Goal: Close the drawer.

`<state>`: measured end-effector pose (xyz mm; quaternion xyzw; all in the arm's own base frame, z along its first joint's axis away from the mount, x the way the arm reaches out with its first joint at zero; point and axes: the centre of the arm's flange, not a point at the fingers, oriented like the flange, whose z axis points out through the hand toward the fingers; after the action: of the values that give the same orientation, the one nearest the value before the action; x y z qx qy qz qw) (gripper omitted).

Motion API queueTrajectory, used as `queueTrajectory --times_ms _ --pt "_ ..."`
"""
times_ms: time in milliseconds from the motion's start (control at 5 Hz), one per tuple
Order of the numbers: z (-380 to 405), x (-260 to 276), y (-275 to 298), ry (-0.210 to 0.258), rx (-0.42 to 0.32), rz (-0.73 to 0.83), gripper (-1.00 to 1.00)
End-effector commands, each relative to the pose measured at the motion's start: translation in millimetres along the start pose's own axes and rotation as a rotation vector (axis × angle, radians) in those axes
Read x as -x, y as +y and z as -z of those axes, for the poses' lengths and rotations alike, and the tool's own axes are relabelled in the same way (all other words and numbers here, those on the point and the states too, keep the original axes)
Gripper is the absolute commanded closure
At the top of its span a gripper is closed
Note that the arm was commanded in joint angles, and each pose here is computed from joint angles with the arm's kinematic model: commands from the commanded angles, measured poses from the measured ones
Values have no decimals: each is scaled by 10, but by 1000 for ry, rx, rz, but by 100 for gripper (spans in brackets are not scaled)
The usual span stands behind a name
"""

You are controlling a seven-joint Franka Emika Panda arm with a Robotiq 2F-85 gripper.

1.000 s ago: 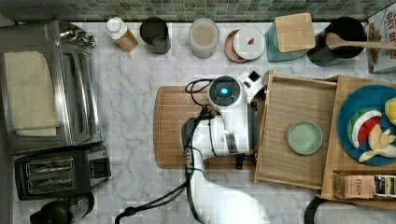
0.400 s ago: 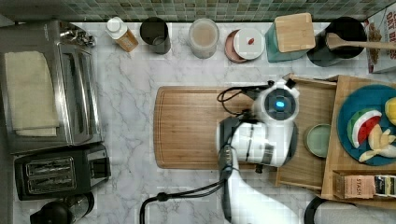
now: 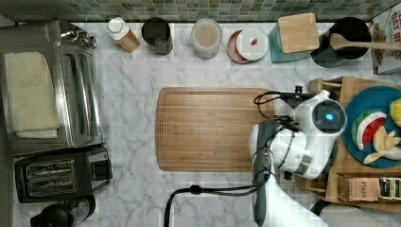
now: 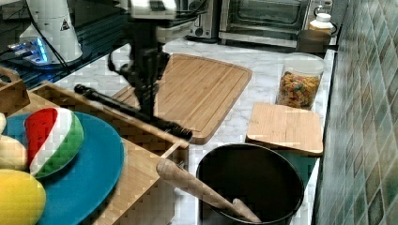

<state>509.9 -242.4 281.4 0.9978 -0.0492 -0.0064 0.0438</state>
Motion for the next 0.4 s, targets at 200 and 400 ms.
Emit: queueTrajectory --times_ms 200,400 --pt "-136 536 1716 22 82 -224 100" --pt "-72 551 1685 -15 139 -277 100"
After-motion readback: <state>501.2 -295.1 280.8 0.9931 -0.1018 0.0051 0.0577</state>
